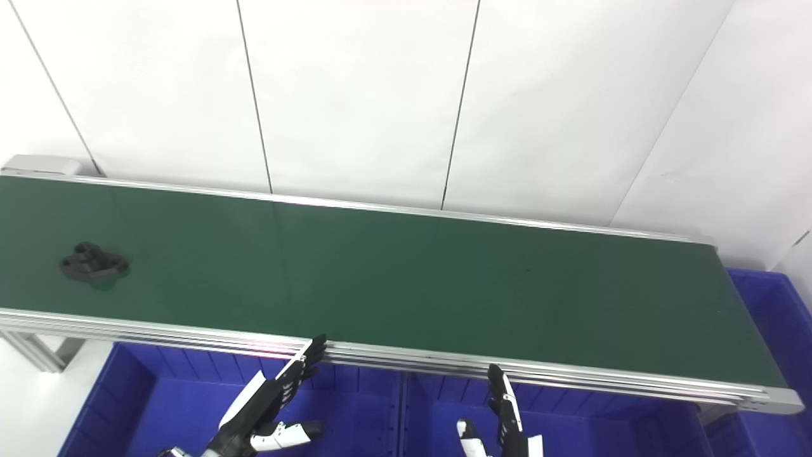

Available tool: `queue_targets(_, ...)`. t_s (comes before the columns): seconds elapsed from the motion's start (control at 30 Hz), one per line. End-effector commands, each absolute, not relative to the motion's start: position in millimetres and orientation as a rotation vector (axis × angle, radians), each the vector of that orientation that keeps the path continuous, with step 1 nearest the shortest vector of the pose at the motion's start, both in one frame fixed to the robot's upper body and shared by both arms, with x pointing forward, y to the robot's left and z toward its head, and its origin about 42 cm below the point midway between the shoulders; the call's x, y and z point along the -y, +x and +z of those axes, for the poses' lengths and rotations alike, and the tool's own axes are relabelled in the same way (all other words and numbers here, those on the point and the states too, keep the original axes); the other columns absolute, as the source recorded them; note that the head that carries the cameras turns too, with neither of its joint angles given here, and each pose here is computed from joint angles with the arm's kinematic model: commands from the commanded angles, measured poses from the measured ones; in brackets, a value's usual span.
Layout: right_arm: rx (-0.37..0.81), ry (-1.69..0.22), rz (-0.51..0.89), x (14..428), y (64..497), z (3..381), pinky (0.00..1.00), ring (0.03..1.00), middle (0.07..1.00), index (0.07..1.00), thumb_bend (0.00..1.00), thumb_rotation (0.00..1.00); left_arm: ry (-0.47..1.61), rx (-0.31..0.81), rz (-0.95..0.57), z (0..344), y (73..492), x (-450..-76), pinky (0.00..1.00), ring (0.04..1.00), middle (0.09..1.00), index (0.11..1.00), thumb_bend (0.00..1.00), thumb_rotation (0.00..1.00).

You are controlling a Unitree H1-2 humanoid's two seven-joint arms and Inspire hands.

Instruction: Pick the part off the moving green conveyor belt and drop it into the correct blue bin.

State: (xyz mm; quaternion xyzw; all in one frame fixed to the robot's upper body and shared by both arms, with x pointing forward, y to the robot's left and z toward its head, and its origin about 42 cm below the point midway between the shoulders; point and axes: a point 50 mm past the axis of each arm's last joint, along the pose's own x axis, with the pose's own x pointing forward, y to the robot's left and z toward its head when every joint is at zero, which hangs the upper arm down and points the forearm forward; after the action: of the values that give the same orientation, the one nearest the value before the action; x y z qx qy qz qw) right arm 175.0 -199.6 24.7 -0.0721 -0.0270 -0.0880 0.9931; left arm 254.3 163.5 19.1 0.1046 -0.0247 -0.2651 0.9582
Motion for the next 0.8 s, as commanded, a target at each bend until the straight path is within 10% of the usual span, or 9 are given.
queue_targets(0.0, 0.139, -0.118, -0.171, 198, 178, 36, 0.90, 0.930, 0.922, 0.934, 0.67, 0.85, 0.206, 0.128, -0.537, 31, 261, -163, 0.97, 1.000, 1.000, 1.000, 0.79, 0.65)
queue_targets(0.77, 0.206, -0.095, -0.144, 212, 184, 59, 0.91, 0.930, 0.926, 0.936, 0.69, 0.86, 0.201, 0.193, -0.539, 50, 265, -149, 1.00, 1.000, 1.000, 1.000, 0.80, 0.70)
